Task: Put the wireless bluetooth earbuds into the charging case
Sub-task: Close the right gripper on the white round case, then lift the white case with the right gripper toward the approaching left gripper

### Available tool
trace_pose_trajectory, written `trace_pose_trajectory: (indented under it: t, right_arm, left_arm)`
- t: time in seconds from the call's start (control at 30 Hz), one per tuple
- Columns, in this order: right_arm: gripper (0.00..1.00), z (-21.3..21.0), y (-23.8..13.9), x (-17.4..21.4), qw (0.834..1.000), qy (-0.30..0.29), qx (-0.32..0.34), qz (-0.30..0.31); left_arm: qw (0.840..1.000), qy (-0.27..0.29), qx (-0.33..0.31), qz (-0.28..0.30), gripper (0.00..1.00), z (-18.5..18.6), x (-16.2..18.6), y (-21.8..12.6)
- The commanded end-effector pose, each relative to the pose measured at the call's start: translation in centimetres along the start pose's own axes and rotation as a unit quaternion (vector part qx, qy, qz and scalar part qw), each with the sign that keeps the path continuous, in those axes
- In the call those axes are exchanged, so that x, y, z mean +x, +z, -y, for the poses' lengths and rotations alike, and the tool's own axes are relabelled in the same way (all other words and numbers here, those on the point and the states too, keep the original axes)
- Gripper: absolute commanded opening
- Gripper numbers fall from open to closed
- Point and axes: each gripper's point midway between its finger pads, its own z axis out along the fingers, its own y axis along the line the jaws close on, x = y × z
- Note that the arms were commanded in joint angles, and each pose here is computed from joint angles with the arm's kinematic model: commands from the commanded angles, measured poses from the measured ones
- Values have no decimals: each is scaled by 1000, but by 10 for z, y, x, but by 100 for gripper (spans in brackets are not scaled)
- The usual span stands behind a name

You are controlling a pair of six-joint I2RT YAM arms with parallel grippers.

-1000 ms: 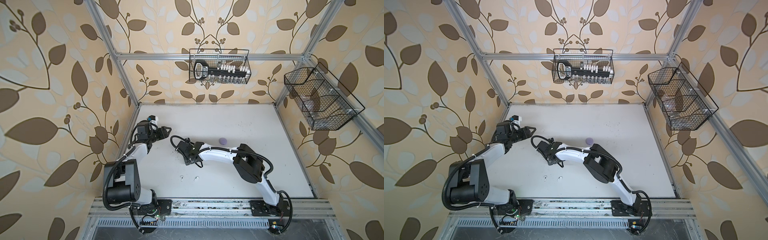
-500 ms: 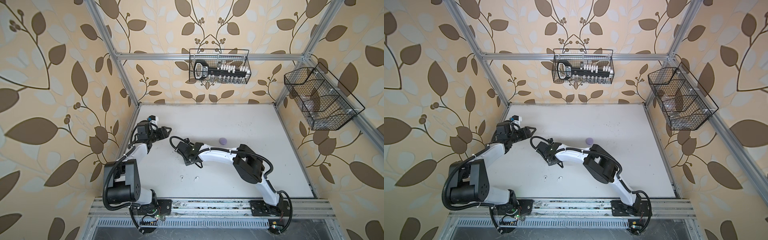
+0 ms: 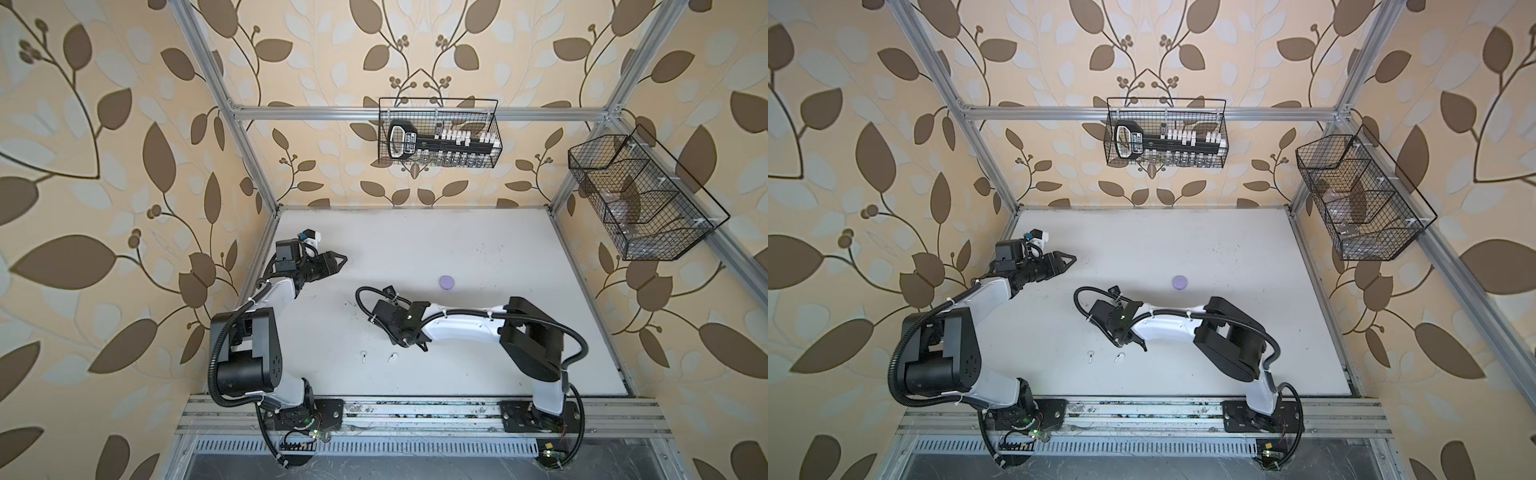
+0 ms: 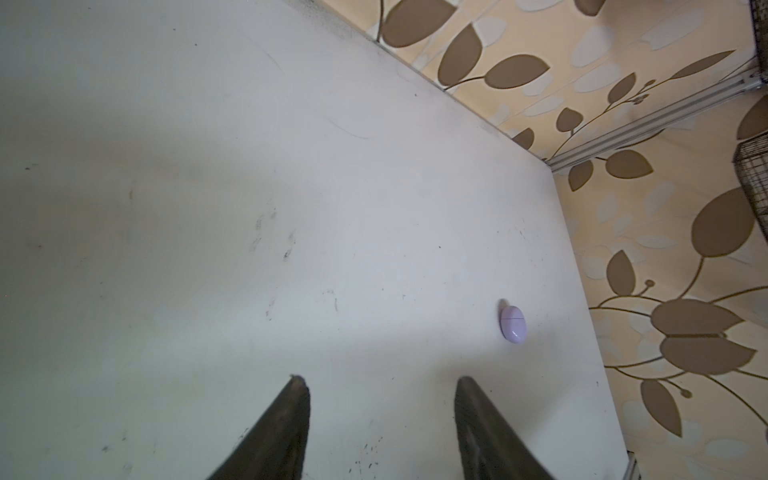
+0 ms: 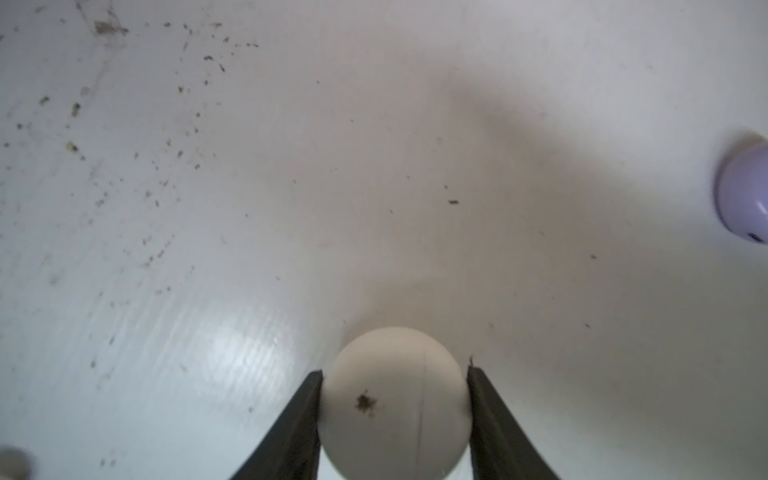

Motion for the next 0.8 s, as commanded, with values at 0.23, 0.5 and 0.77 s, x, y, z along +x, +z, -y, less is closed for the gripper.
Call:
trace_pose_trajectory:
  t: [0.23, 0.5, 0.77]
  right_arm:
    - [42, 39, -77, -9, 985, -6, -20, 170]
    - [41, 68, -112, -4, 967, 7, -21, 255]
    - [41, 67, -126, 2, 959, -7, -20, 281]
  left_arm:
    - [983, 79, 99, -136, 60, 78, 46, 9]
    - [947, 133, 203, -212, 59, 158, 88, -5]
    - [912, 217, 234, -259, 59, 209, 131, -22]
